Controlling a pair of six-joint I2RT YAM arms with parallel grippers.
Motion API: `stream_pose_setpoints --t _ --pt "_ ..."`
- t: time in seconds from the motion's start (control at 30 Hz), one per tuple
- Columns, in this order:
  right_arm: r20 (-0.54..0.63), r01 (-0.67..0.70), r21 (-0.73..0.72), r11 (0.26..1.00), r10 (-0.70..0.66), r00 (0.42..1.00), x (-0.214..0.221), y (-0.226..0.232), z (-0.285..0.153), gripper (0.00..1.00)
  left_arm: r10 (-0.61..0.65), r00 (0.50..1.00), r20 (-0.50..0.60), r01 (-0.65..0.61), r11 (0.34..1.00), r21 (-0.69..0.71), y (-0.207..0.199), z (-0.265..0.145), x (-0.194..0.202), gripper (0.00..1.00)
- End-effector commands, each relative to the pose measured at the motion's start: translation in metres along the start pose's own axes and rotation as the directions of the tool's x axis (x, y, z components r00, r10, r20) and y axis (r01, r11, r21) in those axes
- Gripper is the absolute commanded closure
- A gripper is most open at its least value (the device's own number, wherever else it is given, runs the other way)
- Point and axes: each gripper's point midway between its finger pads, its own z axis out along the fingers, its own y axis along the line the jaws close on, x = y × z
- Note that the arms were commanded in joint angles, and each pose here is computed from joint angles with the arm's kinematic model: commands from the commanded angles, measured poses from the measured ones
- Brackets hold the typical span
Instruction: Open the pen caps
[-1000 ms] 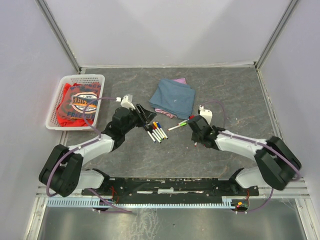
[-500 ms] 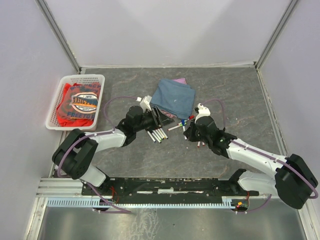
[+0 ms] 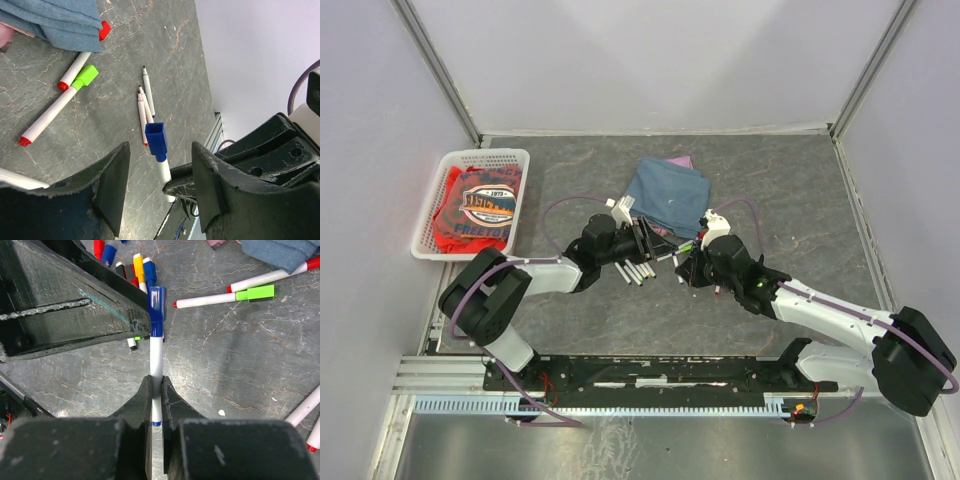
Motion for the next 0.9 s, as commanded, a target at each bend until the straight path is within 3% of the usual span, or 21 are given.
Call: stream_pose_setpoints --t 0.0,0.27,0.43,0.87 --pt "0.079 0.011 -0.090 0.996 -0.004 0.997 -0.0259 0.0266 -0.0057 0.99 0.008 0.999 0.036 -0.012 0.995 0.099 -0.0324 0.0055 -0.0154 0.41" --pt "0.072 0.012 -0.118 0.993 -0.004 0.997 -0.0230 0.0353 -0.0040 0.99 0.000 0.998 0.055 -0.006 0.995 0.103 -0.0358 0.0081 -0.0191 0.43" --pt "0.079 0.018 -0.118 0.993 -0.009 0.997 -0.0246 0.0360 -0.0042 0.99 -0.005 0.999 0.048 0.000 0.993 0.115 -0.0365 0.0086 -0.0172 0.49" --pt "0.089 0.031 -0.094 0.995 -0.022 0.996 -0.0262 0.0310 -0.0080 0.99 0.002 0.999 0.047 -0.009 0.990 0.141 -0.0416 0.0071 -0.0164 0.94"
